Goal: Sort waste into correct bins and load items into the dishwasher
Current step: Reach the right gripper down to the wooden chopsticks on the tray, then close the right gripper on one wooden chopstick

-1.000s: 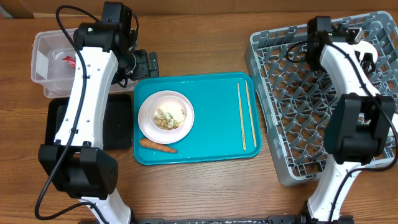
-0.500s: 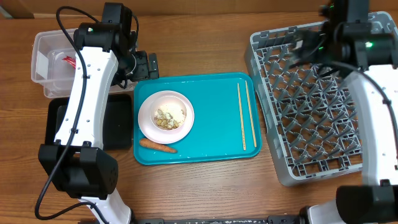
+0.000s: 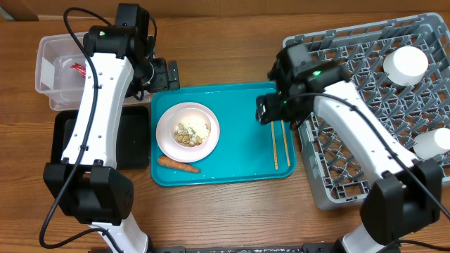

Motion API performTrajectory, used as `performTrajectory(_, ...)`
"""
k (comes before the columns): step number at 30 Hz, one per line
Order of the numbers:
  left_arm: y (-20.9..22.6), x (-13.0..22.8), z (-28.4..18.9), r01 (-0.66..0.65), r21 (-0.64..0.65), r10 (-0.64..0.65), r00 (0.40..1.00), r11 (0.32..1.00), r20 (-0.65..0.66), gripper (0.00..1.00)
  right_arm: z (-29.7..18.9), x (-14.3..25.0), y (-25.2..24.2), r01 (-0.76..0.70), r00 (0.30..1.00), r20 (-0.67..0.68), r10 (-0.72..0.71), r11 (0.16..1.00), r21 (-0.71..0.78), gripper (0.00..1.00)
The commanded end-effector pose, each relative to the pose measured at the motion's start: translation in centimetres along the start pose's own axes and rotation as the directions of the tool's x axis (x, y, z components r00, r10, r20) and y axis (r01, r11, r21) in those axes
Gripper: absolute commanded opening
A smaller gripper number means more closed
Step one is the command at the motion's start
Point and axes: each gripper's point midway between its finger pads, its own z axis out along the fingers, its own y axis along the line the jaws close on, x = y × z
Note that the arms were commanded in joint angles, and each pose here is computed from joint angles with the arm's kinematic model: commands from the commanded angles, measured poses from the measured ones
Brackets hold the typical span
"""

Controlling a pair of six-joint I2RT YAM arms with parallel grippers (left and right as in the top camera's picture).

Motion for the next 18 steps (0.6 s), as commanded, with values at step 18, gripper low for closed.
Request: performTrajectory(18,-0.6,-0.3,-0.2,-0.005,0.016,0.004,1.000,1.000,0.010,1.00,8.5,5.7,-3.6,-0.014,0.997,-0.068,0.023,0.992,0.129,0.70)
